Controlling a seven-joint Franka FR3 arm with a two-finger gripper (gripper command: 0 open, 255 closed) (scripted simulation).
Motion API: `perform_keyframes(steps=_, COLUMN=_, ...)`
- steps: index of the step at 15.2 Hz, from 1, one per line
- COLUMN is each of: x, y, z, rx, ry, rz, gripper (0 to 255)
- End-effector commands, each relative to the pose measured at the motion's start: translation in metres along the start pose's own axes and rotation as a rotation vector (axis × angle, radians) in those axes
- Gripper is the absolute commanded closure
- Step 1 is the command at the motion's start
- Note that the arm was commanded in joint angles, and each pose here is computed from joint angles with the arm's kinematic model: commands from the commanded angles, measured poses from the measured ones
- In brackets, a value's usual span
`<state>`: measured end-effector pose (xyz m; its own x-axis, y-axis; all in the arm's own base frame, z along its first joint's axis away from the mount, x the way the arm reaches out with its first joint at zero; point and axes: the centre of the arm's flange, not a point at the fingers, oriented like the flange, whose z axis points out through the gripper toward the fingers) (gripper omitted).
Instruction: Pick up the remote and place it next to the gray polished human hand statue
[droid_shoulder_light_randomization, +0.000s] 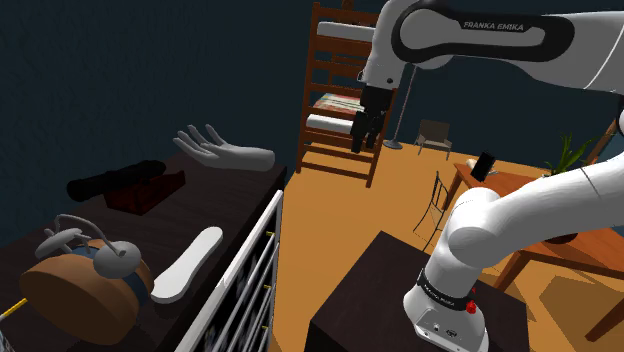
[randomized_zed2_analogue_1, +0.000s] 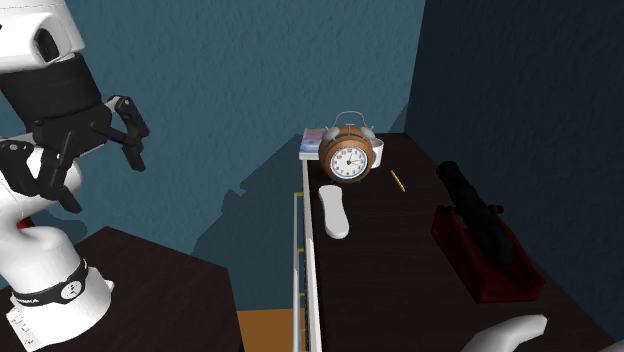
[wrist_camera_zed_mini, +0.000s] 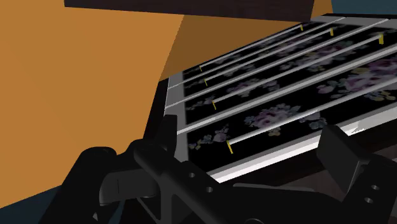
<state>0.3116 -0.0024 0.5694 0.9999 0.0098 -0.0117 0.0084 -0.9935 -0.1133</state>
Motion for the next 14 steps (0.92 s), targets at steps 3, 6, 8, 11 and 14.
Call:
perform_keyframes(steps=3, x=-0.001, y=-0.024, z=0.012, rx=-0.004, ry=0.004, rz=0.056, gripper=0)
perform_keyframes(steps=6, x=0.0, y=-0.06, z=0.03, rx=-0.01, ry=0.01, rz=0.14, gripper=0)
perform_keyframes(steps=8, x=0.002, y=-0.084, z=0.043, rx=-0.014, ry=0.014, rz=0.196, gripper=0)
perform_keyframes(steps=11, x=0.008, y=-0.12, z=0.061, rx=-0.02, ry=0.019, rz=0.281, gripper=0)
perform_keyframes(steps=14, x=0.017, y=-0.154, z=0.08, rx=-0.026, ry=0.025, rz=0.365, gripper=0)
